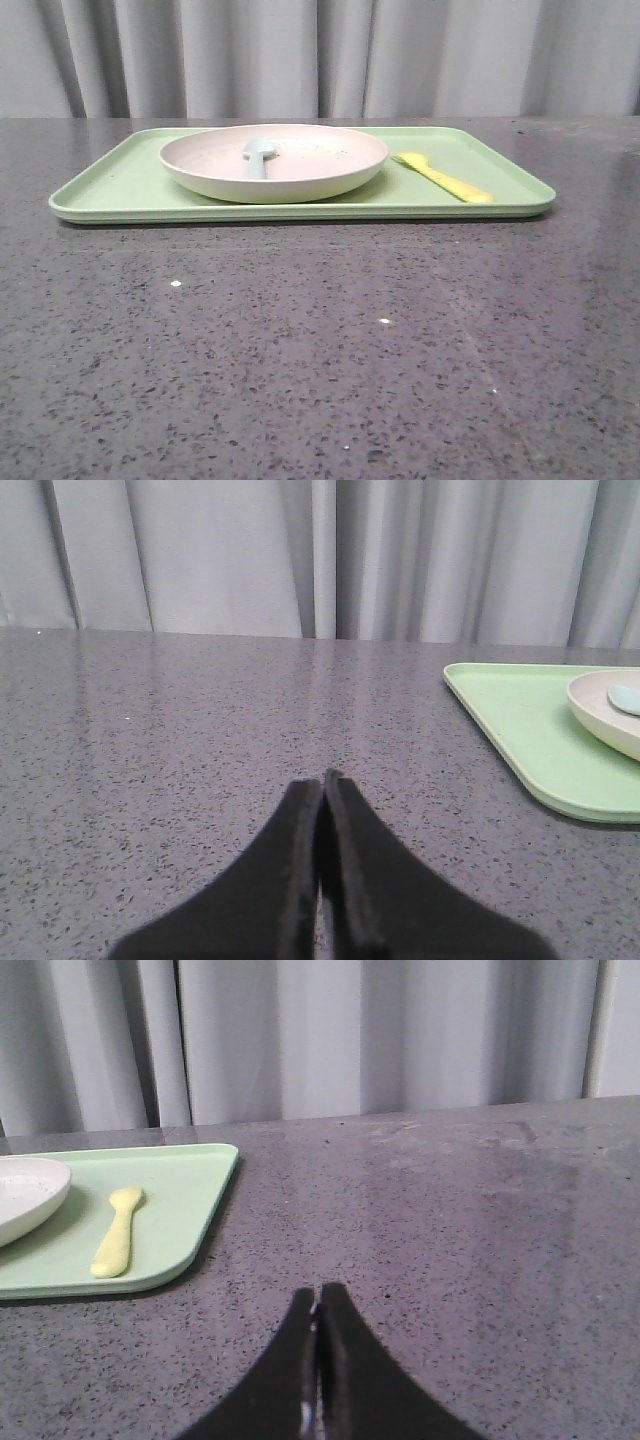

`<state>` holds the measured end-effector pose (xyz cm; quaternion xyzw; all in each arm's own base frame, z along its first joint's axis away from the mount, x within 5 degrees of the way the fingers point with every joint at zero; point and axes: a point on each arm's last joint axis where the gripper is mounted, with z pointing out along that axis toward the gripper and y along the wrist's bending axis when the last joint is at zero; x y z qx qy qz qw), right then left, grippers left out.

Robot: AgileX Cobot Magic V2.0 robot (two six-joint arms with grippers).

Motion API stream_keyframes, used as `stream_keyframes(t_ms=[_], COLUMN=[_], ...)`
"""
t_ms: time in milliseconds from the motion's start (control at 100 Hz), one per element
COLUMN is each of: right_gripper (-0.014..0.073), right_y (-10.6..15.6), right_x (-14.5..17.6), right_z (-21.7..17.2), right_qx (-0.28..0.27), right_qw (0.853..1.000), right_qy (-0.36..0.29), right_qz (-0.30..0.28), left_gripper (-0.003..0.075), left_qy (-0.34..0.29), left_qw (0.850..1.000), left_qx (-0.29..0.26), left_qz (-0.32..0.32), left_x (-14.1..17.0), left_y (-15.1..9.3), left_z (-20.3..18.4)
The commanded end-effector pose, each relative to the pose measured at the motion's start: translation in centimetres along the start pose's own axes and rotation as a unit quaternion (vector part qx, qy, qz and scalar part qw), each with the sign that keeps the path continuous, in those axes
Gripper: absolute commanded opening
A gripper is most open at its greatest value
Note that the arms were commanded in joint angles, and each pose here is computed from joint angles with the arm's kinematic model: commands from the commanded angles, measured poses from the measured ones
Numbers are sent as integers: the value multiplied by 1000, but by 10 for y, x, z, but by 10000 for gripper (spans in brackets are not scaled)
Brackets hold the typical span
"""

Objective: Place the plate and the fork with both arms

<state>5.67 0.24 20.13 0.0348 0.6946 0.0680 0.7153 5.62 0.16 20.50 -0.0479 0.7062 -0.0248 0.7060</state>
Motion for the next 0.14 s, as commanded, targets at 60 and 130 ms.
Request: stream_keyframes(t_ms=[60, 130], right_gripper=[-59, -59], right_y=[2, 2], right_x=[-9, -9], right_z=[-2, -2], right_qx=[-9, -9], right_qw=[999, 999], right_qy=[-49, -49], right_qz=[-10, -10], left_gripper=[-20, -20], left_qy=[-50, -50], left_qw=[999, 999], left_qx=[3, 3], left_qz=[-10, -10], left_x=[-5, -5], left_y=[0, 0], left_z=[-2, -2])
